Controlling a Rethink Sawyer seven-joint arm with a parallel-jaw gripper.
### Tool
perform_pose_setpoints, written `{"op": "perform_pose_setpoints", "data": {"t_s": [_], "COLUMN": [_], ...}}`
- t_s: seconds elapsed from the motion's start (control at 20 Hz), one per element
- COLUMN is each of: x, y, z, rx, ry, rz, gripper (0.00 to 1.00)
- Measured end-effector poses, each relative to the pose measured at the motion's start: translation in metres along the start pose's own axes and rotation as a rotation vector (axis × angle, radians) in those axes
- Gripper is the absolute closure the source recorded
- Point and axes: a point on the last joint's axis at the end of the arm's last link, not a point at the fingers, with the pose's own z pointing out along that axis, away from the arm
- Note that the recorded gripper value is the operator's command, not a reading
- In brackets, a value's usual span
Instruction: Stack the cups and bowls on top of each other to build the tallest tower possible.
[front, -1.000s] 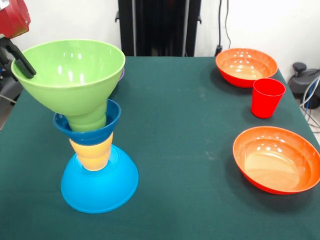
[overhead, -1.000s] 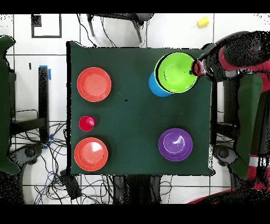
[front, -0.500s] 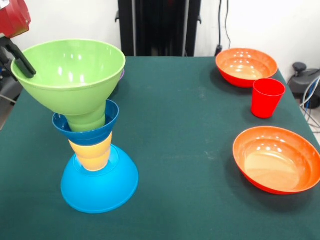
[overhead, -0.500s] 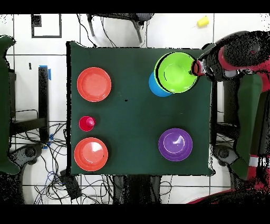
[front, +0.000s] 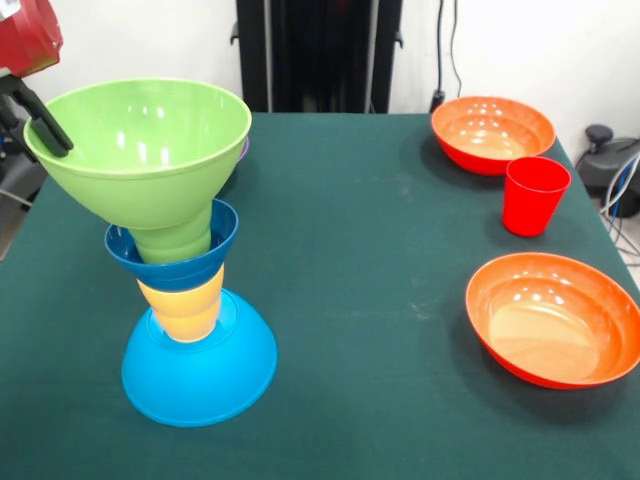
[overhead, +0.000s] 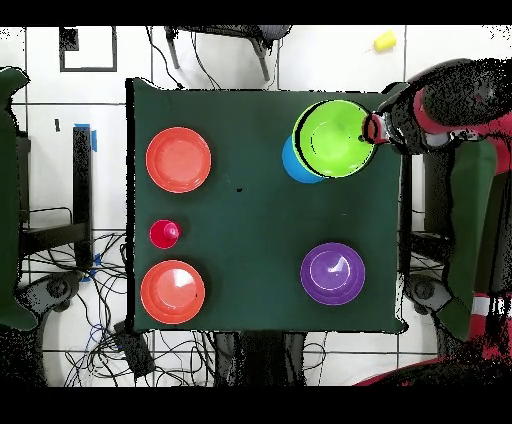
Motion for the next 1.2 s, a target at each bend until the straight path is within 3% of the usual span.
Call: {"op": "perform_pose_setpoints", "data": {"t_s": [1.2], "x": [0.0016], "y": [0.0038], "z": [0.0051], "rx": [-0.006], "ry": [0.012], "rz": [-0.006], "gripper": [1.00]}}
